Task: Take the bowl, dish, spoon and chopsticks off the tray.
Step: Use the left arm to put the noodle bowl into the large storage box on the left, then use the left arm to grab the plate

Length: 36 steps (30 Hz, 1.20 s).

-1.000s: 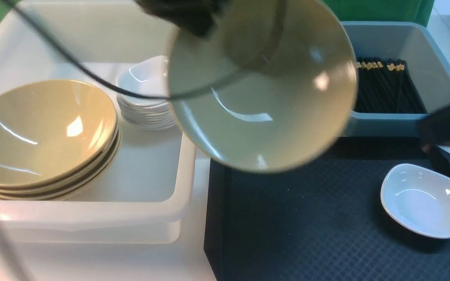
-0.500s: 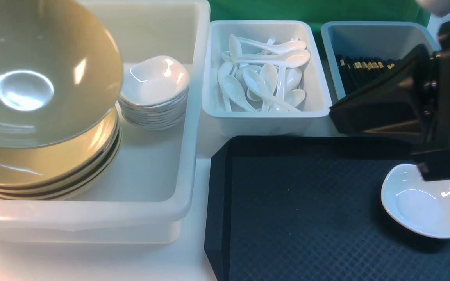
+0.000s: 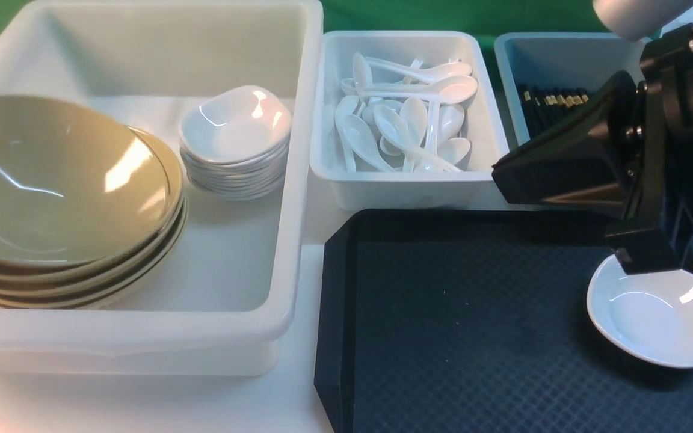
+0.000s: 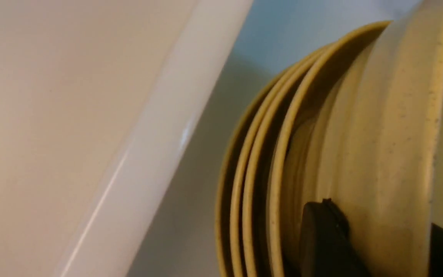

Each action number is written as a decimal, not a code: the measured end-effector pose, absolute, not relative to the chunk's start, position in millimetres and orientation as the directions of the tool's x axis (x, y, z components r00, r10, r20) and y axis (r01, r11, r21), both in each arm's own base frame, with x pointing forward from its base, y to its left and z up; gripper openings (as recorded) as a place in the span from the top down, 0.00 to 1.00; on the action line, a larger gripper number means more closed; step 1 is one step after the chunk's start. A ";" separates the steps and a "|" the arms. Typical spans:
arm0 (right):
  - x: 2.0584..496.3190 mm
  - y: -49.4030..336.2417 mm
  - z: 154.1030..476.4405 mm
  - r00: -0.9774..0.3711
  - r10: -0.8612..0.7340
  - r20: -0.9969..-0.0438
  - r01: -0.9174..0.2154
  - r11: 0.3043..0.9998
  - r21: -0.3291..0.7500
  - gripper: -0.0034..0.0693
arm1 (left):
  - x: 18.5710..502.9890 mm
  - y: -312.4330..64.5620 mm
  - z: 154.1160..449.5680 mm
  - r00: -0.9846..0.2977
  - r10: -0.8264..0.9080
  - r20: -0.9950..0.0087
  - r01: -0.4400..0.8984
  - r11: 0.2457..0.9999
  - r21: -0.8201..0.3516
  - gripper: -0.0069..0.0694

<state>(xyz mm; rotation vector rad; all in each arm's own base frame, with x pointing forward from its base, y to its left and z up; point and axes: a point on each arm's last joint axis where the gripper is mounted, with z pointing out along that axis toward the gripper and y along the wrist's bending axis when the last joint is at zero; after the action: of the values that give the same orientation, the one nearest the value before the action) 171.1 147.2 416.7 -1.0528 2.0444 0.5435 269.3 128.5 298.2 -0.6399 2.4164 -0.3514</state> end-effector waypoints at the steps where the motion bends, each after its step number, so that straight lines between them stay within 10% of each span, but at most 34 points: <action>1: 171.1 147.2 416.7 -0.372 -0.498 -0.783 -0.821 0.570 0.028 0.90 | 269.8 128.9 296.5 -0.706 -0.514 -0.487 -0.356 0.852 -0.384 0.66; 10: 171.6 147.3 416.7 -0.324 -0.526 -0.787 -0.839 0.544 -0.018 0.90 | 257.9 137.0 289.7 -0.790 -0.424 -0.444 -0.368 0.906 -0.210 0.24; 14: 171.6 147.3 416.1 -0.310 -0.536 -0.785 -0.845 0.534 -0.031 0.90 | 248.3 134.6 303.5 -0.763 -0.442 -0.471 -0.403 0.896 -0.187 0.21; 19: 172.7 147.2 416.7 -0.301 -0.535 -0.790 -0.842 0.537 -0.043 0.89 | 239.8 112.6 347.8 -0.705 -0.399 -0.586 -0.356 0.914 -0.195 0.28; 23: 176.8 143.1 415.7 -0.323 -0.535 -0.781 -0.808 0.585 -0.066 0.88 | 241.4 25.9 393.0 -0.711 -0.119 -0.693 0.016 0.983 -0.185 0.48; 29: 174.8 115.7 412.5 -0.487 -0.539 -0.687 -0.648 0.750 -0.129 0.87 | 245.4 -83.7 378.3 -0.715 0.243 -0.656 0.442 0.883 -0.155 0.67; 36: 143.3 69.7 425.2 -0.593 -0.490 -0.639 -0.463 0.857 -0.228 0.87 | 264.6 -184.3 347.6 -0.651 0.454 -0.608 0.655 0.741 -0.148 0.63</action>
<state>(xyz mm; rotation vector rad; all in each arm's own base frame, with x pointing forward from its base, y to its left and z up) 143.3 69.7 425.2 -0.6869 2.2957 -0.0481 264.6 -184.3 347.6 0.8354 2.3892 -0.4836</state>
